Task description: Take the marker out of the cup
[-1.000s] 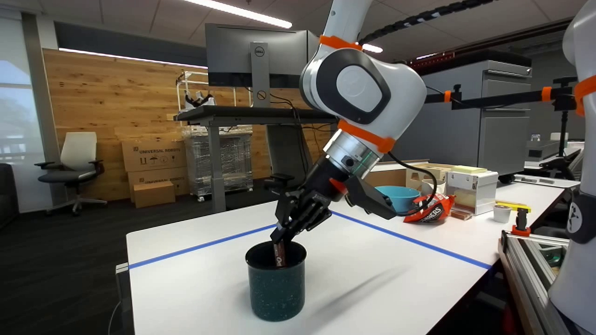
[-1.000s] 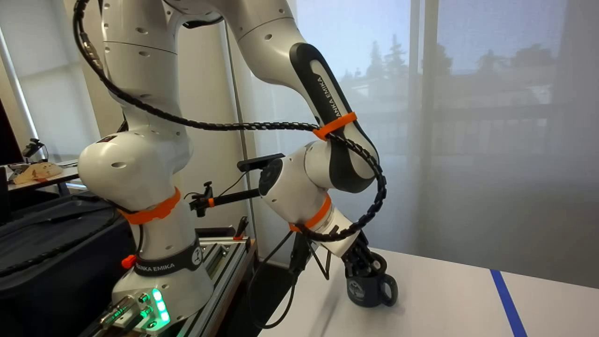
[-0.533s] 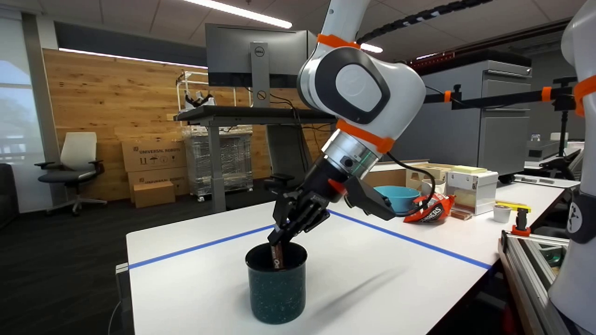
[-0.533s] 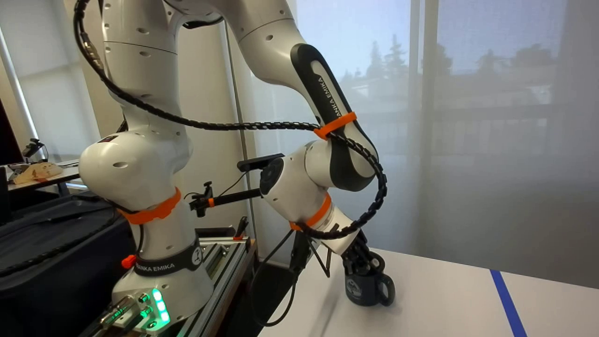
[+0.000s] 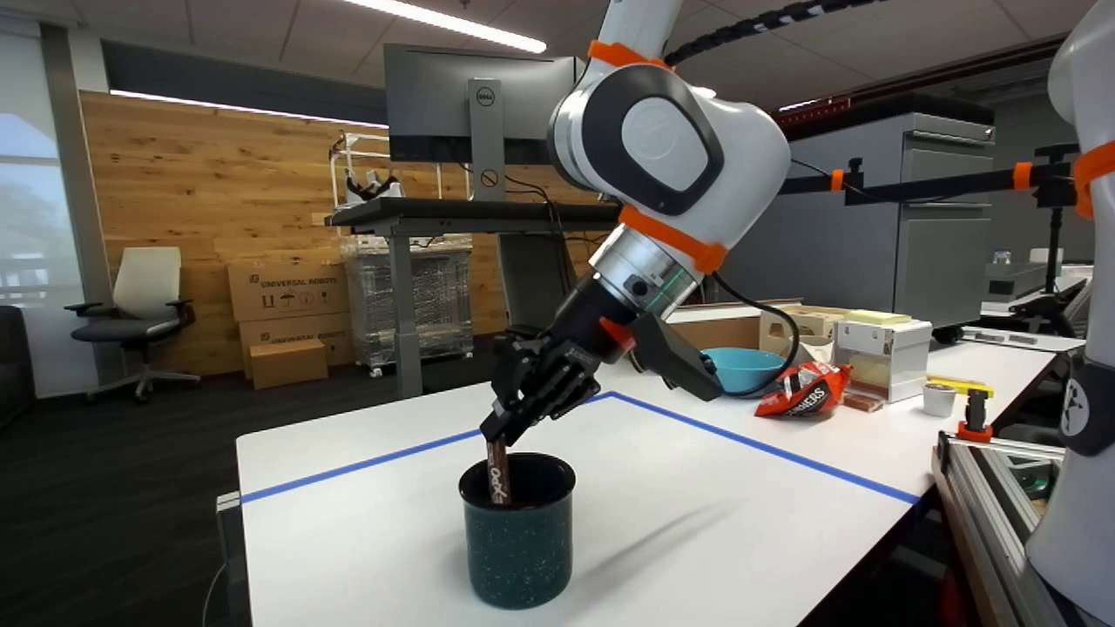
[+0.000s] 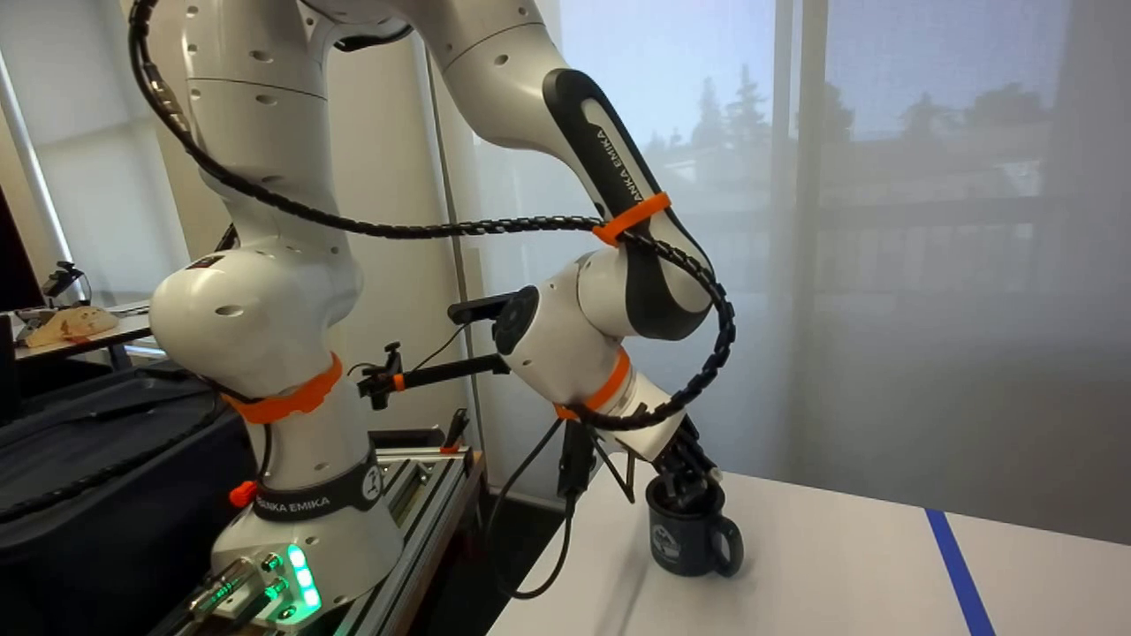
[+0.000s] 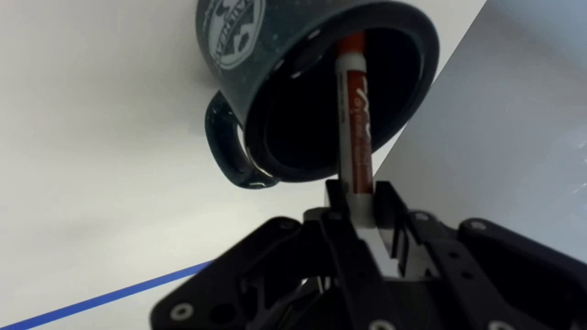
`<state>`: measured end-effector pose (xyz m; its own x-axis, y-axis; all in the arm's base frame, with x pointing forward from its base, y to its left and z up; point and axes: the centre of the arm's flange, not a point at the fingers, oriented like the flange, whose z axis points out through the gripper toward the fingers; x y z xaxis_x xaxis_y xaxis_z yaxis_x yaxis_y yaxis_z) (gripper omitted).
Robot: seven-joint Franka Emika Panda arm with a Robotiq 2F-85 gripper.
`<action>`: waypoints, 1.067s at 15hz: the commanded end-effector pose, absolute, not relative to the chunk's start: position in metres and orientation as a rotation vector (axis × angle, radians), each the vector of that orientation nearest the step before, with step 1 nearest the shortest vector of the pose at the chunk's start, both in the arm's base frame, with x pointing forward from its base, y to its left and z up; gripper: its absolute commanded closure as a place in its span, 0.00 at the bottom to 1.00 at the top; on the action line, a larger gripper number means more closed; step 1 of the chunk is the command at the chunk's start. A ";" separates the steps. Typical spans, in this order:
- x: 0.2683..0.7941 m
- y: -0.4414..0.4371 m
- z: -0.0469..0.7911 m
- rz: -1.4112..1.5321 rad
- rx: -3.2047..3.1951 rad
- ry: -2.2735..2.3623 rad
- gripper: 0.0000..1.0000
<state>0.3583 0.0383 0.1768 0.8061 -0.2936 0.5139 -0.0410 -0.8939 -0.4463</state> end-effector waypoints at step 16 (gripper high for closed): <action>0.476 -0.012 0.259 -1.158 -2.413 0.437 0.95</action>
